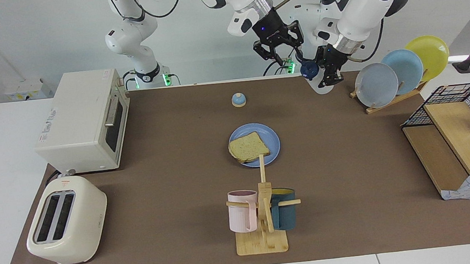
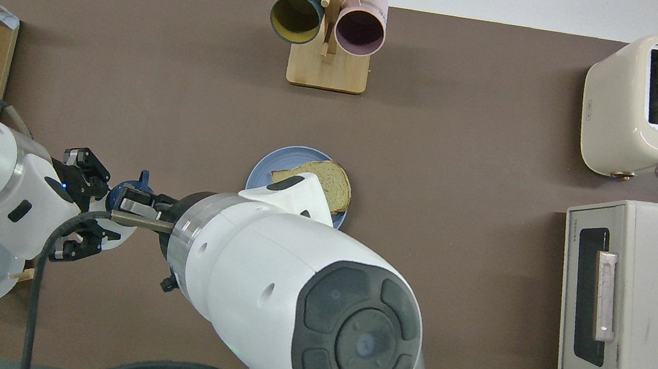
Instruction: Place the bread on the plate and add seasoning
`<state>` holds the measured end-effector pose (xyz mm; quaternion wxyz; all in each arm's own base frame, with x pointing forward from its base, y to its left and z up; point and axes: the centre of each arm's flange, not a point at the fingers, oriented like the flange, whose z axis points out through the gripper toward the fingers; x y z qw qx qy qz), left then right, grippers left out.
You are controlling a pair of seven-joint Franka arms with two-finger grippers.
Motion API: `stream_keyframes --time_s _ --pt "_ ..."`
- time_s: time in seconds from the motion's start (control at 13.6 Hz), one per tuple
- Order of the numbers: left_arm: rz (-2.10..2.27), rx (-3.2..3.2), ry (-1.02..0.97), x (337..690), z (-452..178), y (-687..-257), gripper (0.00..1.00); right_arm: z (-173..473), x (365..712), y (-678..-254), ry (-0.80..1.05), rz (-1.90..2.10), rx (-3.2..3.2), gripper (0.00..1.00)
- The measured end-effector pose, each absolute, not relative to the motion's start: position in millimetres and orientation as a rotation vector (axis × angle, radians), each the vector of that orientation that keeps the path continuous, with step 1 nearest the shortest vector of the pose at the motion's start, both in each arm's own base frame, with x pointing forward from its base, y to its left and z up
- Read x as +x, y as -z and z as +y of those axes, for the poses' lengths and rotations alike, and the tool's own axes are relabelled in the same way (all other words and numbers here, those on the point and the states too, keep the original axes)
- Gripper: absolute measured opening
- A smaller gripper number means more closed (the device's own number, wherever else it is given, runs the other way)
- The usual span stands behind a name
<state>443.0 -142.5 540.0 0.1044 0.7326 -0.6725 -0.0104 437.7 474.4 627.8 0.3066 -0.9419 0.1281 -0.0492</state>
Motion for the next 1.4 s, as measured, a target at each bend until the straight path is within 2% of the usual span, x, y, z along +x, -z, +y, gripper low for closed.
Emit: stream_keyframes --time_s 0.44,0.51,0.66,0.73,1.18,1.32,1.4 --pt "-1.994 2.155 0.015 443 -147 -540 0.45 488 436 -625 0.13 0.318 -2.494 0.56" --pt "-1.994 2.155 0.015 443 -147 -540 0.45 489 437 -622 0.127 0.32 -2.497 0.51" --pt "-1.992 2.154 0.013 443 -147 -540 0.45 491 439 -619 0.125 0.321 -2.502 0.47" --pt "-1.992 2.154 0.014 442 -147 -539 0.45 491 439 -619 0.126 0.321 -2.5 0.37" --pt "-1.989 2.153 0.012 442 -147 -539 0.45 491 441 -627 0.14 0.32 -2.486 0.36" --pt "-1.989 2.153 0.012 442 -147 -539 0.45 492 442 -628 0.143 0.32 -2.484 0.32" --pt "-1.989 2.153 0.012 442 -147 -539 0.45 492 443 -628 0.143 0.32 -2.484 0.25"
